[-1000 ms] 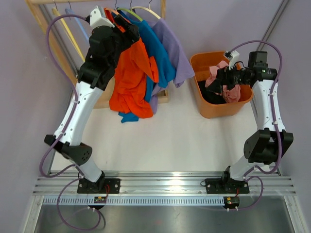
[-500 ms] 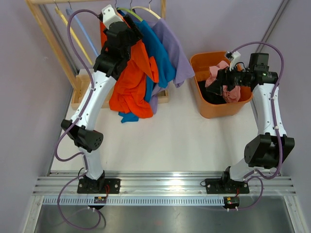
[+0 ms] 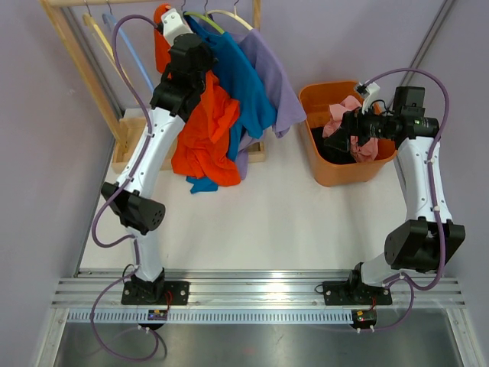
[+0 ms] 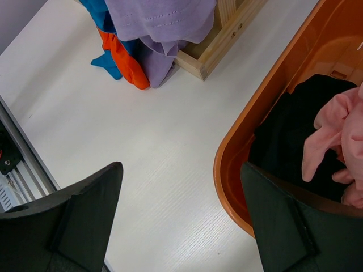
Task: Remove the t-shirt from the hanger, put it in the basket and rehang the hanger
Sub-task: Pick up the hanger from the clothesline.
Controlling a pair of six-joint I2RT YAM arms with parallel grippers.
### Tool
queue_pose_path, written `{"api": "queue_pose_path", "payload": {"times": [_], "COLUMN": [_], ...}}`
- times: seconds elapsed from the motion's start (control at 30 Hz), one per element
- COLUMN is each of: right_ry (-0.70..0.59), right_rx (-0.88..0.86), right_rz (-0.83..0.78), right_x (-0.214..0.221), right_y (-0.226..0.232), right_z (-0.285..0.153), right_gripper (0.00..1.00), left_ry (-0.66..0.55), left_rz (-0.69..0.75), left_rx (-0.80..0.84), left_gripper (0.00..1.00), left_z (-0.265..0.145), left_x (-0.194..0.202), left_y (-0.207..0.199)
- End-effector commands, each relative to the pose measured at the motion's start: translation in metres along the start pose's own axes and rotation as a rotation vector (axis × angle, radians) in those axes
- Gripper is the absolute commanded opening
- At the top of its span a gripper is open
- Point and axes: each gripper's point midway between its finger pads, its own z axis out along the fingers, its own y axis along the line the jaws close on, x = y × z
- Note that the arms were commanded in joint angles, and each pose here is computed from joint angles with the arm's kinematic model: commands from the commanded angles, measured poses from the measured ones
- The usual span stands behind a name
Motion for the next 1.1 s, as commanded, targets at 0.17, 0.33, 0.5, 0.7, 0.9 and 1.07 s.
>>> {"api": "queue_pose_path", "payload": {"times": [0.17, 0.33, 0.5, 0.7, 0.9, 1.07], "right_ry": [-0.049, -0.043, -0.035, -0.033, -0.024, -0.024], "right_rx": [-0.012, -0.011, -0.009, -0.039, -0.128, -0.215], "right_rz": [-0.041, -0.032, -0.025, -0.066, -0.104, -0.113], "right_x": [-0.013, -0.01, -0.005, -0.005, -0.001, 0.002], "right_y": [0.013, 0.013, 0.013, 0.021, 0.038, 0.054], "right_z": [-0.008, -0.007, -0.007, -0.01, -0.013, -0.015], "right_gripper": [0.92, 0.92, 0.92, 0.92, 0.92, 0.92], "left_ry": [-0.204, -0.274, -0.301, -0.26, -0.229, -0.207], "left_rz": [-0.066, -0.081, -0.096, -0.116, -0.115, -0.11], "left_rx": [0.091, 0.14, 0.176, 0.243, 0.306, 0.35], "left_gripper": [0.0, 0.0, 0.0, 0.0, 0.0, 0.0], "left_z": [-0.042, -0.062, -0.074, -0.086, -0.113, -0.146], "left_x": [-0.094, -0.122, -0.138, -0.132, -0.126, -0.128], "left_y": [-0.01, -0.016, -0.02, -0.025, -0.021, -0.013]}}
